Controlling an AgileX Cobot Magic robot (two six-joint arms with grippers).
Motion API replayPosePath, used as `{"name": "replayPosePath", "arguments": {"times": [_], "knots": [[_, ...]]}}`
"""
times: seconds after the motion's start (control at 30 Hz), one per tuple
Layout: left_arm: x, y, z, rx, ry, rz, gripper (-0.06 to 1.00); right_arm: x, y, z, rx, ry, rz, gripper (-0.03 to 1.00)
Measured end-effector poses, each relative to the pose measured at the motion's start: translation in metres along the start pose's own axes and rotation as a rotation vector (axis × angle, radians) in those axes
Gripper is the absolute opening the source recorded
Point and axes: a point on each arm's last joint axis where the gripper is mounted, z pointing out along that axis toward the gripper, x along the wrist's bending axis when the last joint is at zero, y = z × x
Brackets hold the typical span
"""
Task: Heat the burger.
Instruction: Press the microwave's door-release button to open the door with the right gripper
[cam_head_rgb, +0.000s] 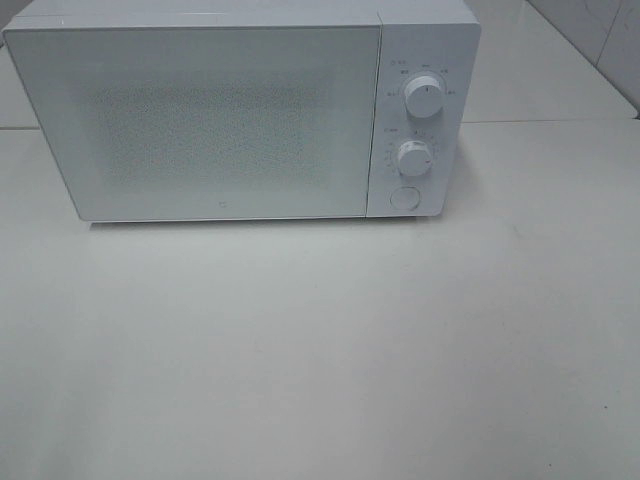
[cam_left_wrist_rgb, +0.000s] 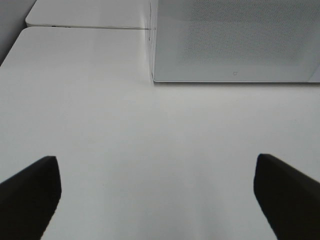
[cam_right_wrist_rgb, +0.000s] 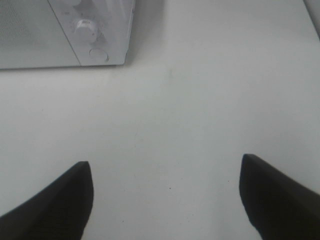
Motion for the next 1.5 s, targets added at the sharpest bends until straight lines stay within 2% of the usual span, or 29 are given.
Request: {"name": "replayPosePath", "arguments": {"times": [0.1,0.47,0.53,1.37,1.5], "knots": [[0.000,0.000,0.000,0.000,0.000,0.000,0.97,-0.004,-0.012,-0.010,-0.063,-0.026,0.027,0.77],[0.000,0.000,0.000,0.000,0.000,0.000,0.97,-0.007,-0.059,-0.001,-0.097,-0.052,0.043,0.77],[0.000,0.000,0.000,0.000,0.000,0.000,0.97,-0.008,-0.064,-0.006,-0.140,-0.048,0.046,0.77],[0.001,0.000,0.000,-0.001,0.006,0.004,0.97,-0.007,-0.066,-0.008,-0.158,-0.037,0.037,0.77],[0.001,0.000,0.000,-0.001,0.006,0.004,0.97,-0.006,-0.057,-0.011,-0.192,-0.033,0.035,0.77]]}}
